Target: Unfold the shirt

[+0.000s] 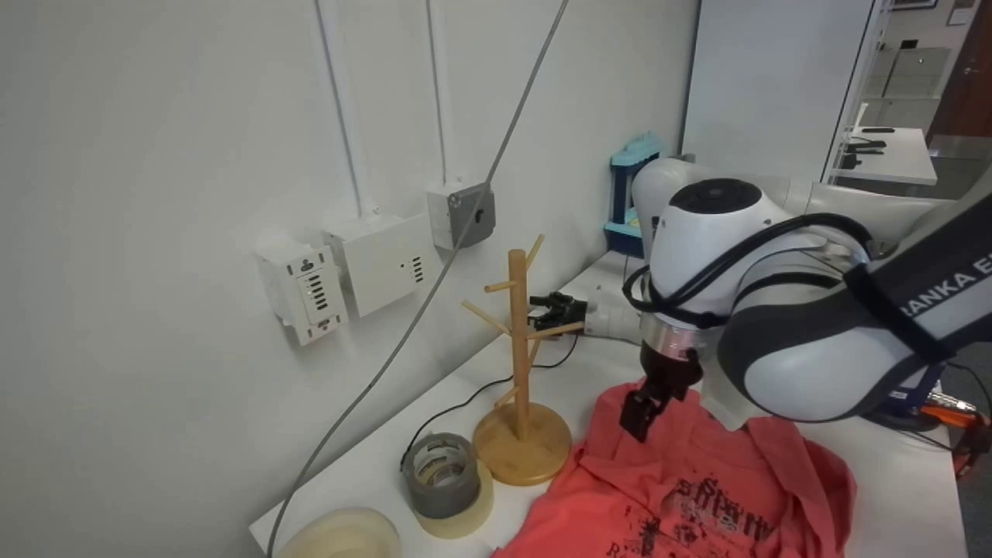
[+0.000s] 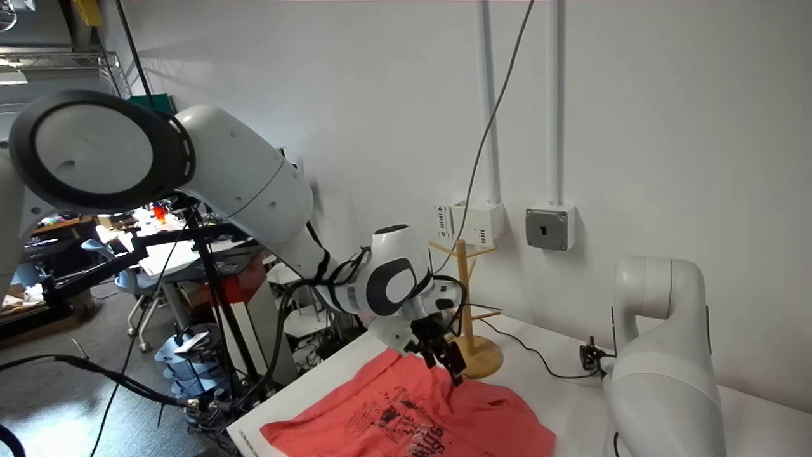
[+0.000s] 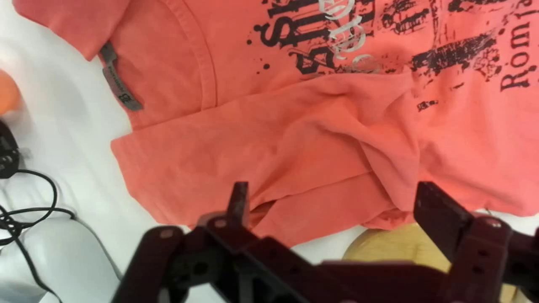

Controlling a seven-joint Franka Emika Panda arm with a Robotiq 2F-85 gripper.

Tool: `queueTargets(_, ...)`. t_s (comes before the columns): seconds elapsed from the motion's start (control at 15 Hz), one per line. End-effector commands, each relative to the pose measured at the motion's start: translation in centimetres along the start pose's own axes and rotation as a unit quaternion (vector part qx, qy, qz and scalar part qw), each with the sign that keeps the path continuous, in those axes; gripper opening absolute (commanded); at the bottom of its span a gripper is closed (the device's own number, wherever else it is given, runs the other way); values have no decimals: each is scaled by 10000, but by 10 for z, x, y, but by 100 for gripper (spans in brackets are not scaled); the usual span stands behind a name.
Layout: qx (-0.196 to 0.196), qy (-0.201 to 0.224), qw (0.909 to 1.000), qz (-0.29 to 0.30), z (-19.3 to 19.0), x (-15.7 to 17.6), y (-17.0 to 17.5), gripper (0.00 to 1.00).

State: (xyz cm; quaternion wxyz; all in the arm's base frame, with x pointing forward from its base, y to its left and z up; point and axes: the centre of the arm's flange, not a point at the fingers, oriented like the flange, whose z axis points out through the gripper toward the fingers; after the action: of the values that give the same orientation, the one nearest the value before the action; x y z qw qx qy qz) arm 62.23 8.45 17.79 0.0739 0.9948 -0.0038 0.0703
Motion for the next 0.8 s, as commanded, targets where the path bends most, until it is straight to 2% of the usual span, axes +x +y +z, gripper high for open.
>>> queueTargets(0.0, 1, 0, 10000, 7, 0, 0, 0, 100)
queueTargets(0.33, -161, -34, 9997, 189, 11, 10, 15, 100)
queueTargets(0.73, -480, -24, 9962, 728, 35, 34, 84, 100)
